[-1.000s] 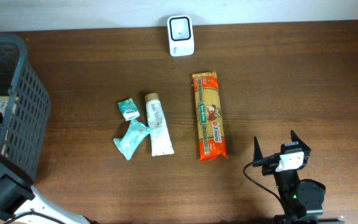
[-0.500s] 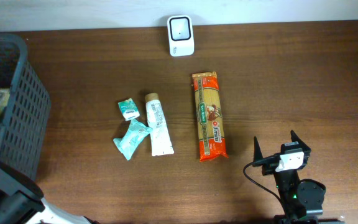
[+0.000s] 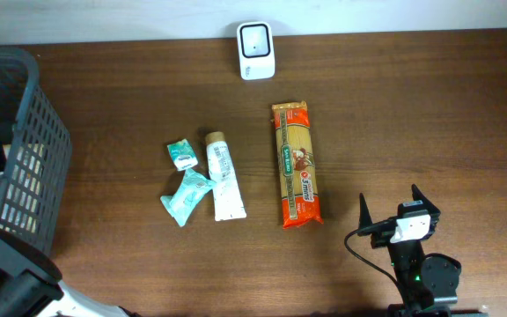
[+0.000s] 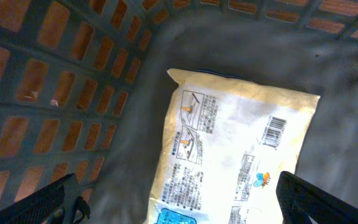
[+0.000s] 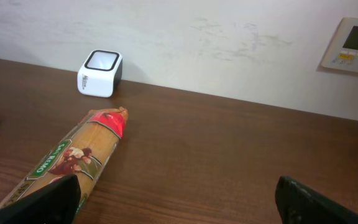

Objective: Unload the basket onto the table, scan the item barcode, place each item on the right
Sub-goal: 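Pick the yellow-white bag from the basket with left gripper, place it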

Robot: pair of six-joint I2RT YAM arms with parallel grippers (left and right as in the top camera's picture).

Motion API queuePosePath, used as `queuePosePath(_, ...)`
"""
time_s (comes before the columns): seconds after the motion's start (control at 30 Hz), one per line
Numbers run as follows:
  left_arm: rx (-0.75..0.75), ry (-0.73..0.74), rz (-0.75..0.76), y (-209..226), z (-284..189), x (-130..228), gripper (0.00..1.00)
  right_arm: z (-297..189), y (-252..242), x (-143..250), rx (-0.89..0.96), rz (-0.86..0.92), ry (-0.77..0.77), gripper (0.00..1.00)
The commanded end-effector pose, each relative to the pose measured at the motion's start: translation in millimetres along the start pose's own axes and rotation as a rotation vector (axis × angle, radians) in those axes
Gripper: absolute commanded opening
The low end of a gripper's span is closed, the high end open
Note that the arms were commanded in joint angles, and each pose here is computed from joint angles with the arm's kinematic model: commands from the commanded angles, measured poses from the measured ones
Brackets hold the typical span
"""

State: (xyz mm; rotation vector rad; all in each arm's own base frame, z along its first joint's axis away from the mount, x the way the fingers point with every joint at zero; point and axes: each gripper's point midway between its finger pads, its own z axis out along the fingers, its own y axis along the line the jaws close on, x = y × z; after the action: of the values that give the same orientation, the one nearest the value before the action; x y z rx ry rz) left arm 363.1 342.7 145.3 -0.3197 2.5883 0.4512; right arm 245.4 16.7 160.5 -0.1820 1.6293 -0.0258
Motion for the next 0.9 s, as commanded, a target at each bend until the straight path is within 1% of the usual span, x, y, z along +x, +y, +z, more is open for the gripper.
queuePosePath(0.0,0.031,0.022,-0.006,-5,18,7,0.99,0,-1,3,0.006,0.0,0.003,0.99)
queuePosePath(0.13,0.076,0.1,0.037,-12,54,32,0.99,0,-1,3,0.006,0.0,0.003,0.99)
queuePosePath(0.23,0.117,0.152,0.036,-22,78,50,0.99,0,-1,3,0.006,0.0,0.003,0.99)
queuePosePath(0.33,0.197,0.214,0.026,-42,102,73,1.0,0,-1,3,0.006,0.0,0.003,0.99)
queuePosePath(0.37,0.208,0.231,0.024,-45,106,78,0.95,0,-1,3,0.006,0.0,0.003,0.99)
queuePosePath(0.4,0.215,0.243,0.023,-47,108,82,0.84,0,-1,3,0.006,0.0,0.003,0.99)
queuePosePath(0.43,0.217,0.248,0.023,-48,108,83,0.43,0,-1,3,0.006,0.0,0.003,0.99)
queuePosePath(0.47,0.217,0.248,0.023,-48,108,83,0.24,0,-1,3,0.006,0.0,0.003,0.99)
queuePosePath(0.5,0.217,0.248,0.023,-48,108,83,0.07,0,-1,3,0.006,0.0,0.003,0.99)
queuePosePath(0.53,0.217,0.247,0.022,-48,108,83,0.0,0,-1,3,0.006,0.0,0.003,0.99)
queuePosePath(0.63,0.2,0.233,-0.017,-44,99,75,0.0,0,-1,3,0.006,0.0,0.003,0.99)
queuePosePath(0.7,0.177,0.193,-0.019,-36,81,60,0.0,0,-1,3,0.006,0.0,0.003,0.99)
queuePosePath(0.77,0.137,0.129,-0.055,-25,55,37,0.0,0,-1,3,0.006,0.0,0.003,0.99)
queuePosePath(0.8,0.094,0.052,-0.12,-13,26,11,0.0,0,-1,3,0.006,0.0,0.003,0.99)
queuePosePath(0.87,0.046,-0.061,-0.234,1,-19,-23,0.0,0,-1,3,0.006,0.0,0.003,0.99)
